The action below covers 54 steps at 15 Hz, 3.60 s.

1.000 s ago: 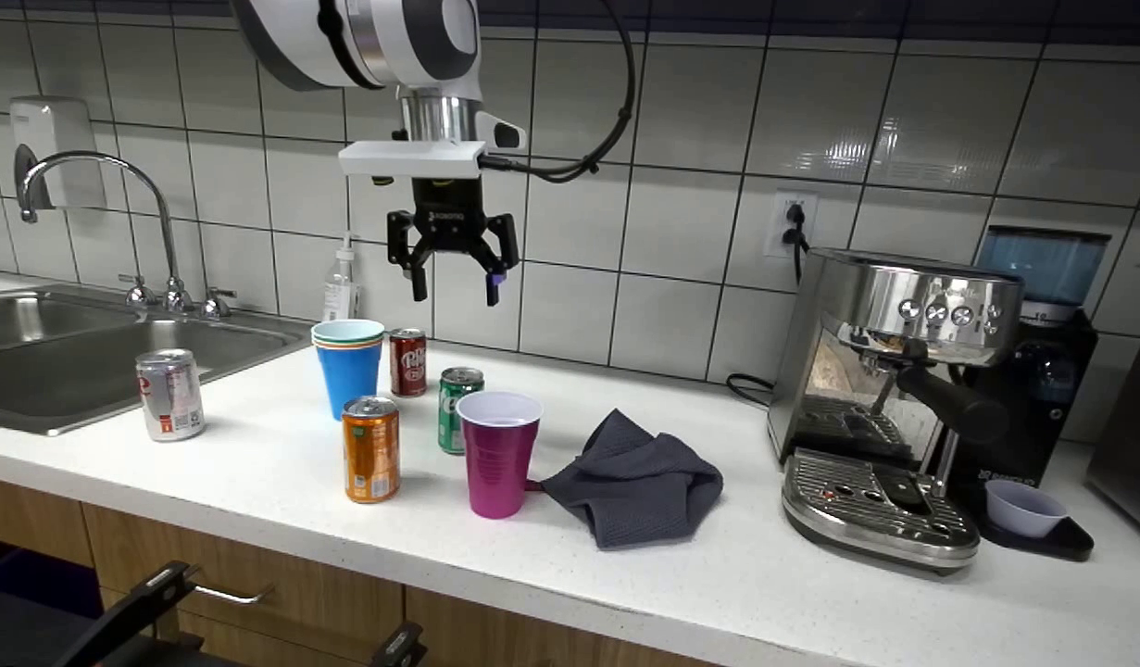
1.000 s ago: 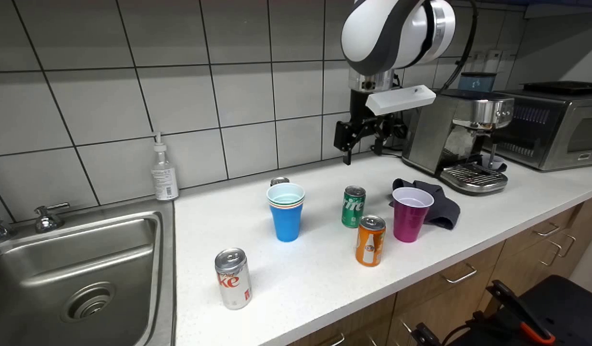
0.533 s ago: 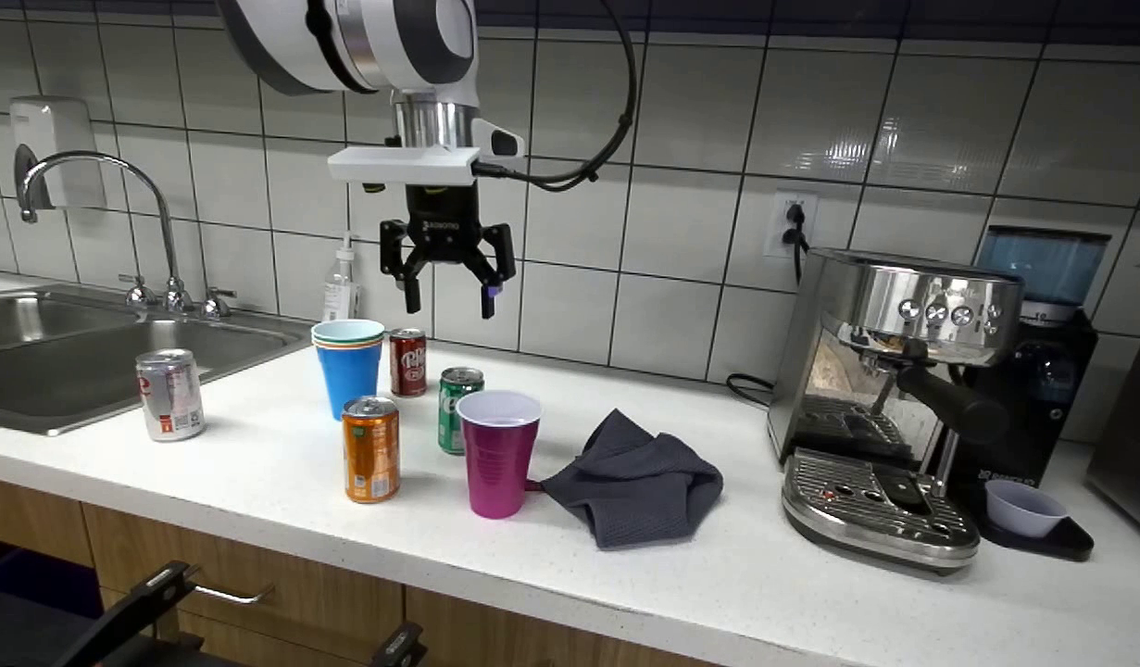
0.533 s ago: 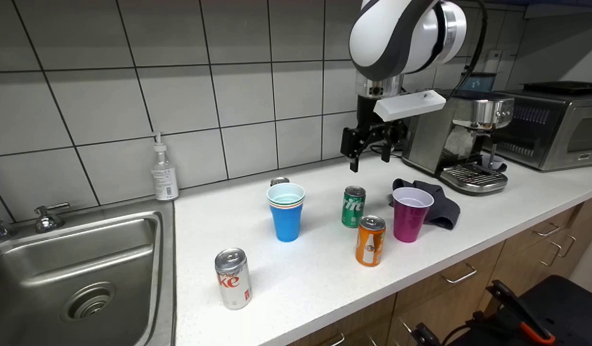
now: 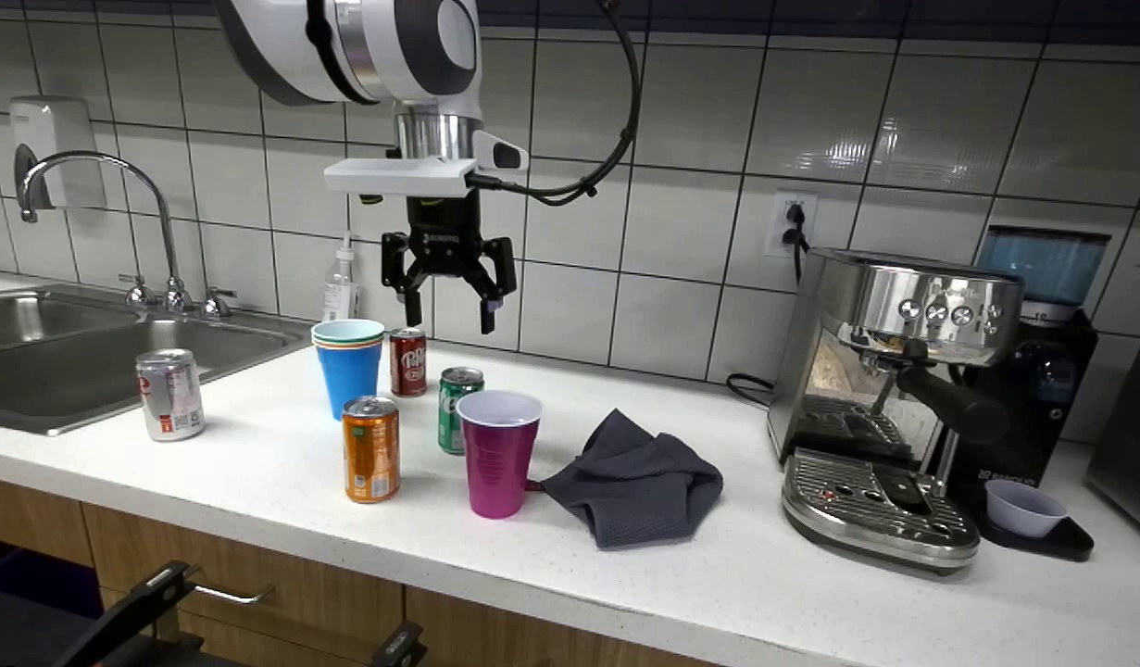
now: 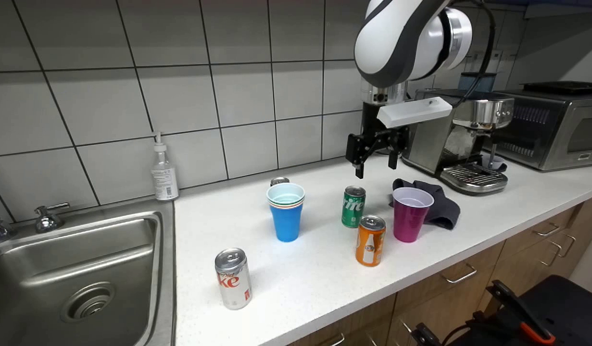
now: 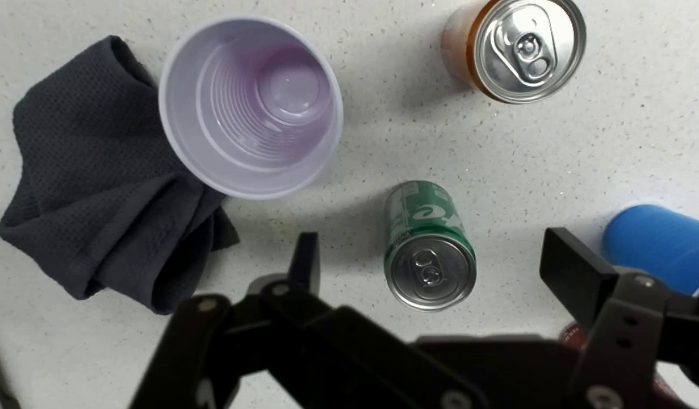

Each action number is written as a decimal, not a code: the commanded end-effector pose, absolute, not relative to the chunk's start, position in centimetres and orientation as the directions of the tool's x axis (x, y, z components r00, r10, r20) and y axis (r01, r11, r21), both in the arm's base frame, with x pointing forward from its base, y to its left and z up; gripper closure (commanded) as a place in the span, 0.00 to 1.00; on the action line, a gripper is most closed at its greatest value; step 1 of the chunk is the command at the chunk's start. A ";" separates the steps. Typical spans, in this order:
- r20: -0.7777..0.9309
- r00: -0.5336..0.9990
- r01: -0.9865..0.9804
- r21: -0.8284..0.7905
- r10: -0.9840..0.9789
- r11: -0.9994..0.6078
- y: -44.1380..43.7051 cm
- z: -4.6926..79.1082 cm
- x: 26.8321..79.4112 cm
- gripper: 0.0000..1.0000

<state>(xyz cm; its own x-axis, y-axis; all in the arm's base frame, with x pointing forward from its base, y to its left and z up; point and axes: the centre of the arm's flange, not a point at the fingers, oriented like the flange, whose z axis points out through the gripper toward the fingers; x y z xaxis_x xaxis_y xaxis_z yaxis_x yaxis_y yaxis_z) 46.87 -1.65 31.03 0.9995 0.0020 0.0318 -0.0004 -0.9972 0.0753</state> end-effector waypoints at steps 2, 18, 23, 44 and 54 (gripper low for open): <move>0.032 0.998 -0.055 0.098 -0.053 -0.994 -2.5 31.2 46.0 0.00; -0.005 0.991 -0.131 0.105 -0.132 -0.986 -4.4 28.3 44.7 0.00; -0.013 0.989 -0.148 0.109 -0.150 -0.983 -4.7 27.3 44.9 0.00; -0.023 0.979 -0.200 0.118 -0.204 -0.973 -5.8 22.3 45.7 0.00; -0.023 0.976 -0.214 0.116 -0.218 -0.970 -5.9 21.9 46.0 0.66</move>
